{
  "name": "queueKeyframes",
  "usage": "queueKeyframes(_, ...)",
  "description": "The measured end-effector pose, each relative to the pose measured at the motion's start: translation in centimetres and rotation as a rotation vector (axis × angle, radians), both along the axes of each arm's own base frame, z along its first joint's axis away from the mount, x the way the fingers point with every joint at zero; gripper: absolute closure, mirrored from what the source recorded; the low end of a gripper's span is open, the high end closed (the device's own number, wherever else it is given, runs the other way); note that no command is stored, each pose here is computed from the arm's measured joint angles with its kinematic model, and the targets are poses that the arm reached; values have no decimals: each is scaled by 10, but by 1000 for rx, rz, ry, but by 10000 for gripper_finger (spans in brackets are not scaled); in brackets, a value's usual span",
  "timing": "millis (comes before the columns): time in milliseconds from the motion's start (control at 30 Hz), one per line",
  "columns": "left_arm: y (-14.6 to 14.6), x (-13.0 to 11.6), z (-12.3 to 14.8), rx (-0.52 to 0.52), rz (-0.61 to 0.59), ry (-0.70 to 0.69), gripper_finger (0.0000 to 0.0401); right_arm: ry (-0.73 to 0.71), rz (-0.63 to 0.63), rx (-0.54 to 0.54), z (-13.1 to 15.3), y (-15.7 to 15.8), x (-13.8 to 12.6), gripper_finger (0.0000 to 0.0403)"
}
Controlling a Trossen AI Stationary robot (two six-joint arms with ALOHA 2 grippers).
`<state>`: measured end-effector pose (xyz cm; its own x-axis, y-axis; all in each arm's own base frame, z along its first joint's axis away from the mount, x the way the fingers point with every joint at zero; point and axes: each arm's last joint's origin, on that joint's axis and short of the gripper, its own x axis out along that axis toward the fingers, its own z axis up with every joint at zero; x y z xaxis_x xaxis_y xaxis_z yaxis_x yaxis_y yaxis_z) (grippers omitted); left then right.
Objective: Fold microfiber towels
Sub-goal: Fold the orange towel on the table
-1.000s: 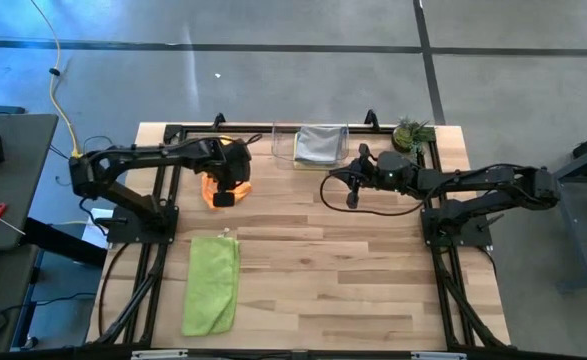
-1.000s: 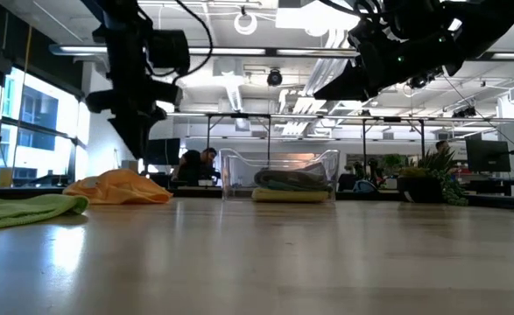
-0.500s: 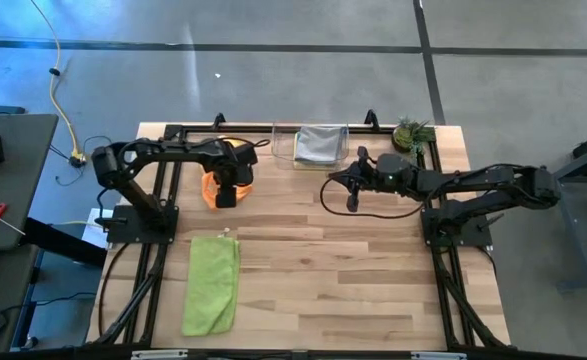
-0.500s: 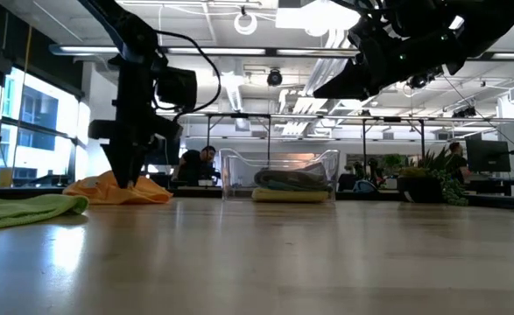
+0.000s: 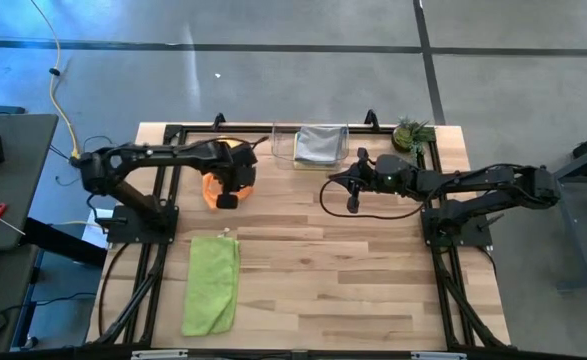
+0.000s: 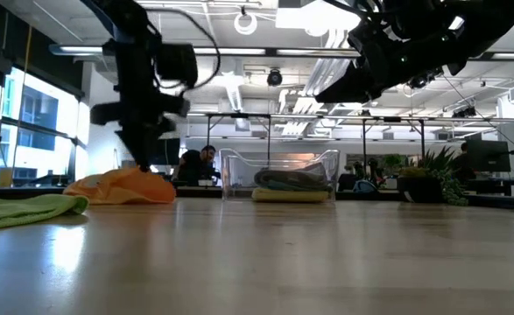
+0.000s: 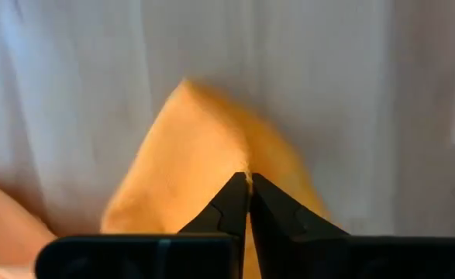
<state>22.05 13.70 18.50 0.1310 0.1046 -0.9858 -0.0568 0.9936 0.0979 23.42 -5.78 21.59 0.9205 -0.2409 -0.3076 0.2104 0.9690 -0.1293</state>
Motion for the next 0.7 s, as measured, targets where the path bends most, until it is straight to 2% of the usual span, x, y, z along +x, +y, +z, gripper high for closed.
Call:
queueKeyframes(200, -28, 13, 35, 108, -95, -227, 399, 1, -21, 7, 0, 4, 1, 402)
queueKeyframes(433, -75, 31, 66, 142, -259, -495, 400, 3, -8, -11, 1, 19, 3, 402)
queueKeyframes(567, -97, 50, 70, 116, -309, -635, 400, 13, 7, -18, 5, 28, -2, 402)
queueKeyframes(700, -113, 79, 58, 102, -357, -747, 401, 42, -19, -30, 10, 37, -12, 402)
